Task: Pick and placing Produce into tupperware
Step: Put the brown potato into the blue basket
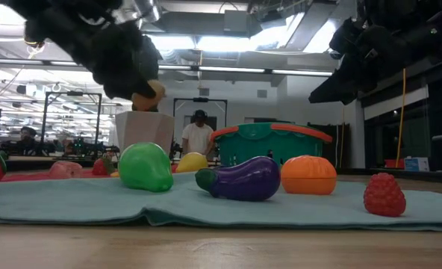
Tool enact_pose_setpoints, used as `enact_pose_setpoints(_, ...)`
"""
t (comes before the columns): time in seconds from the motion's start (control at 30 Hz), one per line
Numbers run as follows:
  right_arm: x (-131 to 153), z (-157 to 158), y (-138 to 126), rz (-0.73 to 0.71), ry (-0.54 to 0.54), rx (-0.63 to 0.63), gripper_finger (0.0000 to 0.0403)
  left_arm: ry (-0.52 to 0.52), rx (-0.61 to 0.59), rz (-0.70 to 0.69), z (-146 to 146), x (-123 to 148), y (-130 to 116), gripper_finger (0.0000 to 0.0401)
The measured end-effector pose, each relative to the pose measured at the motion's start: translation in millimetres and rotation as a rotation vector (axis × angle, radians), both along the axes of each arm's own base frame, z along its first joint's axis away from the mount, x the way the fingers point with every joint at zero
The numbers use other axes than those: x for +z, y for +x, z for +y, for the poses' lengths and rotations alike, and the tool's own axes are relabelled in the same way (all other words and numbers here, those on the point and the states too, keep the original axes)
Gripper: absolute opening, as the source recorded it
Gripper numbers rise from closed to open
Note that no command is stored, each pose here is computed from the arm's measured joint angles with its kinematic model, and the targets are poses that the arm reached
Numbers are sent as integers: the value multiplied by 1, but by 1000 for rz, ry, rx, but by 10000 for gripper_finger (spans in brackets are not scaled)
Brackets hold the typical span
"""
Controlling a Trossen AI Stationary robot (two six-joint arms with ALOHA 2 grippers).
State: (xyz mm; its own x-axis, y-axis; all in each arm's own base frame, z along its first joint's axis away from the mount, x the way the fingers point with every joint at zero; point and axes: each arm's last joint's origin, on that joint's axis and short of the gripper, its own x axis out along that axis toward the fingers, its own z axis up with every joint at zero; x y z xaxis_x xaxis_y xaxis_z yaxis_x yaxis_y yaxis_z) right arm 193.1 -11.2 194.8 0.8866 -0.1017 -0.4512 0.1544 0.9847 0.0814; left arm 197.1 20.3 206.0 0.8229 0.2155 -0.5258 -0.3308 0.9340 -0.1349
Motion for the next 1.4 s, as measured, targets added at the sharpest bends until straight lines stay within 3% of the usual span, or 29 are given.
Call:
enact_pose_setpoints(0.4, -9, -1, 20, -40, -68, 31, 98, 27, -59, -190, -4, -15, -22, 162)
enact_pose_setpoints(0.67, -4, -1, 30, -158, -91, 68, 98, 137, -270, -299, -9, -4, -18, 165)
enact_pose_setpoints(0.97, 1, 4, 31, -219, -86, 229, 98, 168, -282, -309, -9, -3, -18, 164)
enact_pose_setpoints(1.4, 2, 2, 32, -232, -107, 177, 98, 229, -254, -473, -5, -19, -10, 165)
